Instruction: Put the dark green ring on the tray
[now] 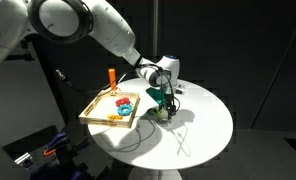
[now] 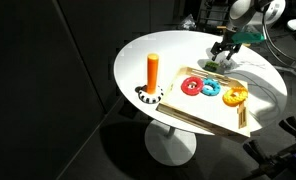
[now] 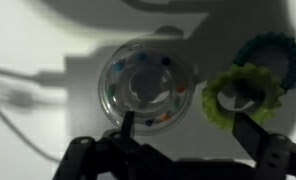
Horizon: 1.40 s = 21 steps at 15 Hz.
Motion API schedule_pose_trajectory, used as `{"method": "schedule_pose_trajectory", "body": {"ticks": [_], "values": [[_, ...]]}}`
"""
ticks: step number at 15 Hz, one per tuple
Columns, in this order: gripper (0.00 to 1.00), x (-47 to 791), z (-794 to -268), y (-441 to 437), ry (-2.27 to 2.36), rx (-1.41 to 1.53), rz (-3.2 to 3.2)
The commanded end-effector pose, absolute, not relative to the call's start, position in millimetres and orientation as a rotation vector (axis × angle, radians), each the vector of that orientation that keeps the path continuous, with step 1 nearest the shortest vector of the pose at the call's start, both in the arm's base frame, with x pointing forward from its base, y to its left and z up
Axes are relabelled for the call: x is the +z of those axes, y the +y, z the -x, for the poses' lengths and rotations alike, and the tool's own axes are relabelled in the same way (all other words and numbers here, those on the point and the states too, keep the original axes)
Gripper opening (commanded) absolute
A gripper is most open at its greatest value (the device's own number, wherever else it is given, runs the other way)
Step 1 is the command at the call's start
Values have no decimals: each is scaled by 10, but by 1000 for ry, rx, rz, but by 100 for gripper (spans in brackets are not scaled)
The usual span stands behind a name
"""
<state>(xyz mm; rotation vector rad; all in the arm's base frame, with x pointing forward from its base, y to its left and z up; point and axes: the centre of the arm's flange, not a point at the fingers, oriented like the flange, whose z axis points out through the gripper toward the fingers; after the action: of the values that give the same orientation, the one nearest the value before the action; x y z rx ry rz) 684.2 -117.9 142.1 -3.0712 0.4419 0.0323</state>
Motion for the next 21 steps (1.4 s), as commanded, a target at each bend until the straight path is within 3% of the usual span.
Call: {"method": "schedule_pose_trajectory", "body": {"ticks": [1, 16, 17, 21], "values": [[100, 1477, -6918, -1185, 464, 57, 3052], [98, 1409, -6867, -1118, 498, 149, 3045], [83, 1398, -6864, -1119, 502, 153, 3044], [51, 1355, -6860, -1129, 517, 165, 3041]]}}
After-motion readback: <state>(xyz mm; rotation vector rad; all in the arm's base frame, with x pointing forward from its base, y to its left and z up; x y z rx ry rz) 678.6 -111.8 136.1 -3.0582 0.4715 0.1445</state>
